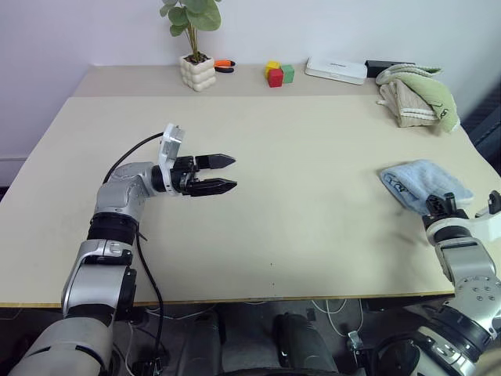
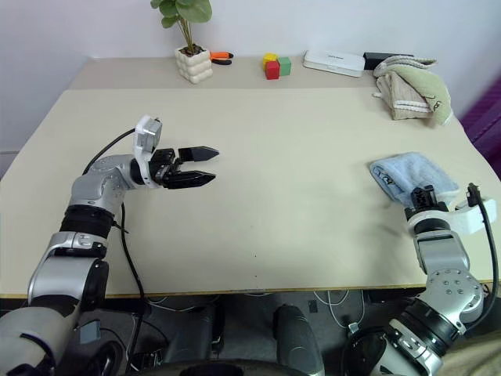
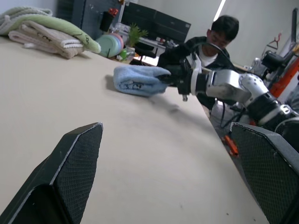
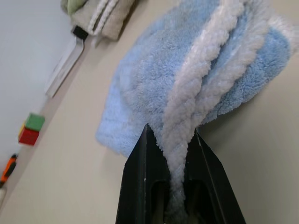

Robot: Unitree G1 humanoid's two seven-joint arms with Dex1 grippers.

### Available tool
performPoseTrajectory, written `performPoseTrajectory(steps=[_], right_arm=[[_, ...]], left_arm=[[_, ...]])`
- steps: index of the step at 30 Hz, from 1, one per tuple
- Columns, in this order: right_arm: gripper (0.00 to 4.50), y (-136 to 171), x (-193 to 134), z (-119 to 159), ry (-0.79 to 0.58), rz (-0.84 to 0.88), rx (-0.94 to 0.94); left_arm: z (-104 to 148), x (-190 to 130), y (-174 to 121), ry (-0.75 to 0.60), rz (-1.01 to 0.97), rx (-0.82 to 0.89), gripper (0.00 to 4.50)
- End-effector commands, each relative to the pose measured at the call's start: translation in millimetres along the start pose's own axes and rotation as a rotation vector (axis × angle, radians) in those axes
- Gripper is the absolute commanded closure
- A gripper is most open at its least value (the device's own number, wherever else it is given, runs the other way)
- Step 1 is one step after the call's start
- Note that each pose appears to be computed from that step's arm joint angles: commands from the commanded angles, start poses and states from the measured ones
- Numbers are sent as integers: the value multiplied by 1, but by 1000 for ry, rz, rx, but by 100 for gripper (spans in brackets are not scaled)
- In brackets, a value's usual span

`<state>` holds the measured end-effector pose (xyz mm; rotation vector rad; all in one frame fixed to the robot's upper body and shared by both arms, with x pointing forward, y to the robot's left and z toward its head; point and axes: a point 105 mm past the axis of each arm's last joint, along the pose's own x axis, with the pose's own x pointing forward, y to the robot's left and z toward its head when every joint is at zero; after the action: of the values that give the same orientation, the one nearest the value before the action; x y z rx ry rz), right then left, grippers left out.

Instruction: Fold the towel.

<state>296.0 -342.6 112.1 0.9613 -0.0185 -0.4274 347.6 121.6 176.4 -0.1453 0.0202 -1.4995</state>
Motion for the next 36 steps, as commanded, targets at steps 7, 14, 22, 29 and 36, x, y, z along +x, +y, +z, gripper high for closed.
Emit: performPoseTrajectory(steps=[7, 14, 22, 29, 36], right_arm=[[207, 2, 2, 17, -59, 16, -28], [6, -14, -15, 75, -306, -143, -236], [6, 37, -22, 101, -476, -35, -558], [6, 140, -29, 0, -168, 608, -927], [6, 155, -44, -61, 73, 894, -1063]], left_arm=[[-3, -2, -16, 26, -34, 152, 0], [-3, -1, -12, 6, -4, 173, 0], [-5, 5, -9, -15, 6, 178, 0], [-10, -2, -10, -12, 54, 173, 0], [-16, -13, -18, -17, 131, 171, 0]])
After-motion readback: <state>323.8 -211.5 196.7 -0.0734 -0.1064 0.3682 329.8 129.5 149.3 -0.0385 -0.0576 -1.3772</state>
